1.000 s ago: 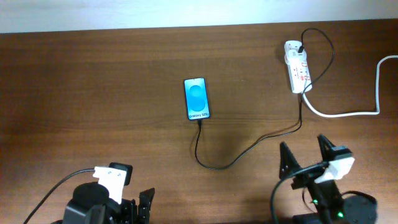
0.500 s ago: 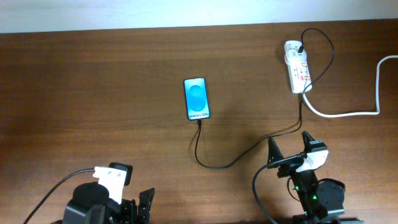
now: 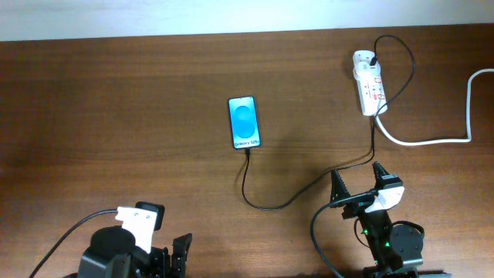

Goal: Plug charger to phone and switch on socket

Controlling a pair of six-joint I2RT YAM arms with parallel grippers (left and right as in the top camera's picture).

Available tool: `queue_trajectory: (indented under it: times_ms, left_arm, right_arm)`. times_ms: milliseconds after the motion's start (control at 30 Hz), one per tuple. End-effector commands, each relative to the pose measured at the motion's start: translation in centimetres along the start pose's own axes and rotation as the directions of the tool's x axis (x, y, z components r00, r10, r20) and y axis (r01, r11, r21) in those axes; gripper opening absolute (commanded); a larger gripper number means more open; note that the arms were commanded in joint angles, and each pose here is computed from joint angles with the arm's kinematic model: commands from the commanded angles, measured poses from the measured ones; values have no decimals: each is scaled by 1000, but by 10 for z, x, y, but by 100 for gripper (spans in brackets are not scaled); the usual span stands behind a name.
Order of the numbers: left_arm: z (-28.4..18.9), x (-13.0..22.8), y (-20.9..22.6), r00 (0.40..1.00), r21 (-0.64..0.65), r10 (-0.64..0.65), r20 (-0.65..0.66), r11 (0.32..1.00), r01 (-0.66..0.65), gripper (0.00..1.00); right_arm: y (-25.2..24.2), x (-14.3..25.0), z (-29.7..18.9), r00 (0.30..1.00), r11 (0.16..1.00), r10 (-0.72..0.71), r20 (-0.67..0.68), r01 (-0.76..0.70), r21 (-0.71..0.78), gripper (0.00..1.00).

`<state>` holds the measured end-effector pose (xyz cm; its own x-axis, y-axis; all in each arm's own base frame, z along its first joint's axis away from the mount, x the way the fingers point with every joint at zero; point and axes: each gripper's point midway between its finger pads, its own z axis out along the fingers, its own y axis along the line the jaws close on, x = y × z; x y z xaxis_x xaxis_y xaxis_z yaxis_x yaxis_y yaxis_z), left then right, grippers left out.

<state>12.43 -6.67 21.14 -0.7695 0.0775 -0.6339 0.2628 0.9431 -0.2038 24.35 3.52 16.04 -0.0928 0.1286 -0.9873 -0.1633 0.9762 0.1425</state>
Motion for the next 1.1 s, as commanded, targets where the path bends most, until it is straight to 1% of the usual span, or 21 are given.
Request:
queue_trajectory:
  times_ms: [0, 400, 467, 533, 567, 600, 633, 667, 733, 767, 800, 833, 900, 967, 1033, 1067]
  left_arm:
    - [-1, 0, 0, 1000, -2, 10, 5, 1000, -10, 99]
    - [-2, -1, 1, 1000, -3, 9, 9, 1000, -9, 99]
    - [-5, -6, 8, 999, -39, -19, 49, 999, 21, 99]
    - [-12, -8, 20, 990, -85, -84, 110, 992, 93, 99]
    - [-22, -7, 27, 977, -112, -120, 178, 984, 142, 99]
    - [-27, -7, 30, 968, -121, -133, 211, 980, 161, 99]
    - [-37, -14, 32, 945, -124, -141, 295, 975, 184, 99]
    - [-42, -23, 33, 926, -124, -138, 351, 974, 192, 99]
    - [-54, -50, 37, 859, -124, -119, 499, 971, 206, 99]
    - [-53, -67, 41, 817, -136, -81, 571, 972, 191, 99]
    - [-47, -74, 45, 796, -139, -69, 601, 972, 190, 98]
    - [-36, -83, 50, 762, -137, -61, 645, 972, 194, 99]
    - [-1, -90, 59, 713, -104, -51, 699, 980, 172, 99]
    - [23, -91, 63, 663, -75, -33, 748, 988, 134, 99]
    - [37, -88, 73, 603, -86, -10, 798, 988, 129, 99]
    - [40, -87, 77, 586, -103, 13, 810, 987, 121, 99]
  right_arm:
    - [-3, 1, 0, 1000, 1000, 10, 6, -10, 10, 98]
    - [-3, 1, 0, 1000, 1000, 10, 6, -10, 10, 98]
    - [-3, 1, 0, 1000, 1000, 10, 6, -10, 10, 98]
    - [-3, 1, 0, 1000, 1000, 10, 5, -10, 10, 98]
    - [-3, 1, 0, 1000, 1000, 10, 6, -10, 10, 98]
    - [-3, 1, 0, 1000, 1000, 10, 6, -10, 10, 98]
    - [-3, 1, 0, 1000, 1000, 10, 5, -10, 10, 98]
    - [-3, 1, 0, 1000, 1000, 10, 6, -10, 10, 98]
    - [-3, 1, 0, 1000, 1000, 10, 6, -10, 10, 98]
    - [-3, 1, 0, 1000, 1000, 10, 5, -10, 10, 98]
    - [-3, 1, 0, 1000, 1000, 10, 6, -10, 10, 98]
    - [-3, 1, 0, 1000, 1000, 10, 6, -10, 10, 98]
    - [-3, 1, 0, 1000, 1000, 10, 6, -10, 10, 98]
    - [-3, 1, 0, 1000, 1000, 10, 5, -10, 10, 98]
    - [-3, 1, 0, 1000, 1000, 10, 5, -10, 10, 98]
    - [-3, 1, 0, 1000, 1000, 10, 6, -10, 10, 98]
